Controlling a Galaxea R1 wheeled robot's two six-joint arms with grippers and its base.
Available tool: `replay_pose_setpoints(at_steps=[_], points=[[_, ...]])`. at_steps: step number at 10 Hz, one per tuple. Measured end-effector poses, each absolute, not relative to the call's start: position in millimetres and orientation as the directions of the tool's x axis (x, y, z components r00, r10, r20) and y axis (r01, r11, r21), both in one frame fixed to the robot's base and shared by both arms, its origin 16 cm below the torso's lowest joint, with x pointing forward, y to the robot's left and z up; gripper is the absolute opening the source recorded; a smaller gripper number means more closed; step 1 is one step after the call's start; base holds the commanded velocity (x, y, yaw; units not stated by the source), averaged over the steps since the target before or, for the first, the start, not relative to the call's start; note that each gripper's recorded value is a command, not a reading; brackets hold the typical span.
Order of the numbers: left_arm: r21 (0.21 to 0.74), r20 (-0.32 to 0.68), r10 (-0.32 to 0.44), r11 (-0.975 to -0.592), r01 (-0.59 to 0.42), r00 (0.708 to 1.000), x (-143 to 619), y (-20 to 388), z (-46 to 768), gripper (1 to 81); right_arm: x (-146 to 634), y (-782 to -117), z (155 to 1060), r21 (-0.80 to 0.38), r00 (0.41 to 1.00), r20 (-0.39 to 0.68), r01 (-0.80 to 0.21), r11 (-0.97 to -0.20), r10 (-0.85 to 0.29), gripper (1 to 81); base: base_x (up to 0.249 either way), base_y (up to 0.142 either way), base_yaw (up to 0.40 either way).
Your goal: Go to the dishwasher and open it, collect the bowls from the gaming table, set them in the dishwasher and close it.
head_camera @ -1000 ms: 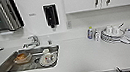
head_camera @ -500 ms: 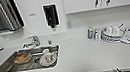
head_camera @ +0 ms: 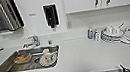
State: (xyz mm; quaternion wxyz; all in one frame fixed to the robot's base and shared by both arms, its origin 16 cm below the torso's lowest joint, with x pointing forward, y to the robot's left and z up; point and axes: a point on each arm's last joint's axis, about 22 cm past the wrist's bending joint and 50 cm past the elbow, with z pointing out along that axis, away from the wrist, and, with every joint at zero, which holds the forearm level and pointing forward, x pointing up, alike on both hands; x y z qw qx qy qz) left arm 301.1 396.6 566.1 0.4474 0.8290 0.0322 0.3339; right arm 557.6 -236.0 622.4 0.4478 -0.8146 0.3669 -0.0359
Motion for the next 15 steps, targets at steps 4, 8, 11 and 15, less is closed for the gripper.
replay_pose_setpoints(at_steps=[4, 8, 11, 15], points=[[0.761, 0.528, 0.346, -0.599, -0.251, 0.776, 300.3, 397.2, 565.3, 81.1, 563.1, -267.8, 605.0, -0.685, 0.622, -0.331, -0.675, -0.273, -0.71, 81.1, 0.0, 0.0, 0.0], [0.756, 0.531, 0.341, -0.604, -0.252, 0.776, 299.8, 399.7, 562.7, 81.1, 561.1, -255.6, 584.8, -0.659, 0.6, -0.363, -0.706, -0.259, -0.713, 81.1, 0.0, 0.0, 0.0], [0.759, 0.525, 0.342, -0.603, -0.246, 0.78, 297.2, 397.3, 556.9, 81.1, 563.3, -242.1, 569.2, -0.658, 0.585, -0.383, -0.716, -0.233, -0.715, 81.1, 0.0, 0.0, 0.0], [0.761, 0.527, 0.346, -0.598, -0.25, 0.776, 297.8, 396.8, 557.8, 81.1, 562.7, -237.4, 563.3, -0.669, 0.572, -0.394, -0.715, -0.202, -0.72, 81.1, 0.0, 0.0, 0.0]])
